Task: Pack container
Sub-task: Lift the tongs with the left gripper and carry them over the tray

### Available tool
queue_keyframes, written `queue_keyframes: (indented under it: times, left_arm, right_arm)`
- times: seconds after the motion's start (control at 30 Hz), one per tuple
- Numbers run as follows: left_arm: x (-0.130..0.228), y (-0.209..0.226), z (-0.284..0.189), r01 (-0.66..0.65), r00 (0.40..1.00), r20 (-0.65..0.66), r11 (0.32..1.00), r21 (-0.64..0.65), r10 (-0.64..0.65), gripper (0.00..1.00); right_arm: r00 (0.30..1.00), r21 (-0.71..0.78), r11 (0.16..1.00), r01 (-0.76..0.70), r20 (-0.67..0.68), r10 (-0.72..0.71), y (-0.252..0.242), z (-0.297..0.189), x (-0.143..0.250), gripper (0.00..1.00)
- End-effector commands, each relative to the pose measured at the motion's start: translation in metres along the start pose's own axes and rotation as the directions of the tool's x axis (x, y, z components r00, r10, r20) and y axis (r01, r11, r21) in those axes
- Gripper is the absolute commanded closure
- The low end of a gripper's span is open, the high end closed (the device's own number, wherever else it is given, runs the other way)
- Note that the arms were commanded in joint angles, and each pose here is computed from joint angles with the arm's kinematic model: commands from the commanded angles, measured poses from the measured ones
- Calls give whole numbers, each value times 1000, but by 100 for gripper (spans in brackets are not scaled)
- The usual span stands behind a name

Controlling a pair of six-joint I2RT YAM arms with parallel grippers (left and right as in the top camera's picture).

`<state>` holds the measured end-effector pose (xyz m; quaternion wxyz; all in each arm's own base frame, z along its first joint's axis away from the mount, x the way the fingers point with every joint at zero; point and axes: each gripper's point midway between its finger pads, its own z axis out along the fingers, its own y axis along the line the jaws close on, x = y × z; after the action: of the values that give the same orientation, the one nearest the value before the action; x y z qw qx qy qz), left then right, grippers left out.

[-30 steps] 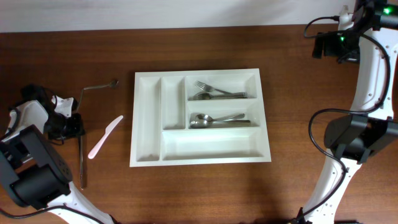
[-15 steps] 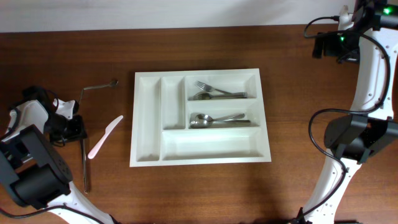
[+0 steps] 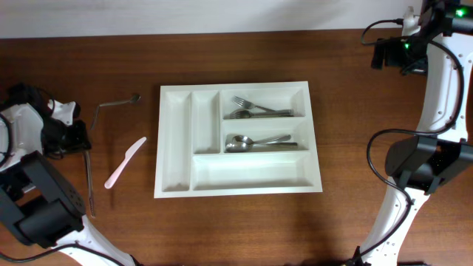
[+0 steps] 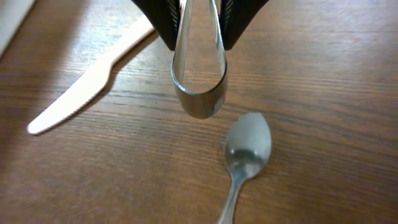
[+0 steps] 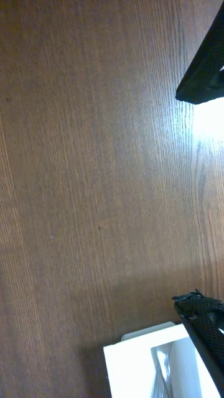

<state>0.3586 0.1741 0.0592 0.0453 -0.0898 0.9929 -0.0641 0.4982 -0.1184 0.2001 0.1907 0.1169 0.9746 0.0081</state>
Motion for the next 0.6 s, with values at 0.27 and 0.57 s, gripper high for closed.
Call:
queue_keyframes:
  times: [0.27,0.57]
  left_arm:
    - [-25,-30,-35,-91,995,33,996,7,91,98]
    - [-41,-114,-47,-440,898,40,898,11,439,98]
  right_arm:
    - [999,-5,1000,-11,30,12,1,-12,-5,1]
    - [999,-5,1000,-11,30,12,1,-12,-5,1]
